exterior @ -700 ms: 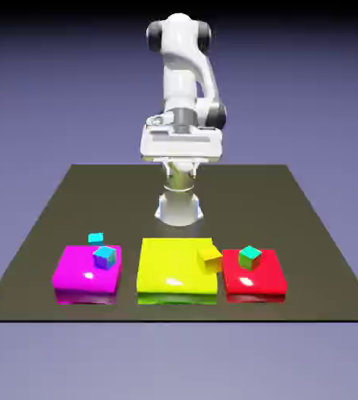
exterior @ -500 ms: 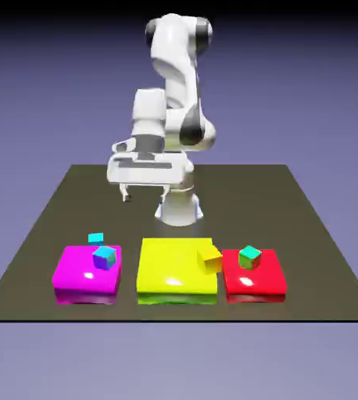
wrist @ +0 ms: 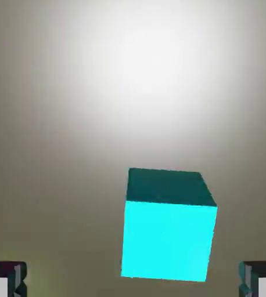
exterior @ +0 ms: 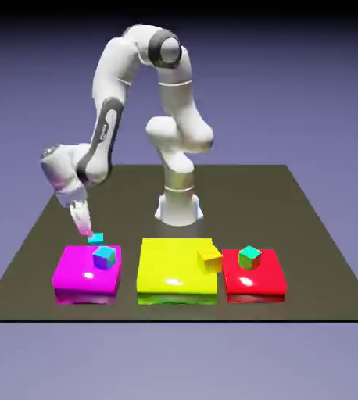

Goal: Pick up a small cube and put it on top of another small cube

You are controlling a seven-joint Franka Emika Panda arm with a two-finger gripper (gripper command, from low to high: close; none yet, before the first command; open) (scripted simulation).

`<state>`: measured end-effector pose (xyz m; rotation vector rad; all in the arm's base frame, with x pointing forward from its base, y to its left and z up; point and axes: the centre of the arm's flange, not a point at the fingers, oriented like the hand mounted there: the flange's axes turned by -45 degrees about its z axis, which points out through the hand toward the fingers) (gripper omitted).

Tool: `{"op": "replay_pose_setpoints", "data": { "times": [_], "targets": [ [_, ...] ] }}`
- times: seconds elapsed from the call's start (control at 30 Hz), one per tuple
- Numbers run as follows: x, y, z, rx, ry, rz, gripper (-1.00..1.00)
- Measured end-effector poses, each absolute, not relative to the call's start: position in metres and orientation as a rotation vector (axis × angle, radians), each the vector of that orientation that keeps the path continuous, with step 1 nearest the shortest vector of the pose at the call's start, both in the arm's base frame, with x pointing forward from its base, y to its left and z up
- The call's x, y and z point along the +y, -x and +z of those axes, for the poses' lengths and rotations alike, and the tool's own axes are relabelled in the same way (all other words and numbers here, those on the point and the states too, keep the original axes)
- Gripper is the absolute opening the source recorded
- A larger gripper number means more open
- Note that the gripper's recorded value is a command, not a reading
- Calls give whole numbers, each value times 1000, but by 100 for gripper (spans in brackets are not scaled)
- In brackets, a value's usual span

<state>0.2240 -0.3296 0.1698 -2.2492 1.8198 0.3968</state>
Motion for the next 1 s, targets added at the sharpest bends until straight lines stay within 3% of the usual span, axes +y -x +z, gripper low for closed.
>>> {"op": "replay_pose_setpoints", "data": {
  "times": [0.13,0.17,0.4,0.83,1.0],
  "targets": [
    [-316,-220,118,1821,2249,398,0],
    [-315,-220,115,1821,2249,399,-100],
    [-331,-224,179,1820,2248,396,-100],
    [-440,-194,158,2020,1115,490,-100],
    [-405,-321,192,1706,1296,615,-100]
  ]
}}
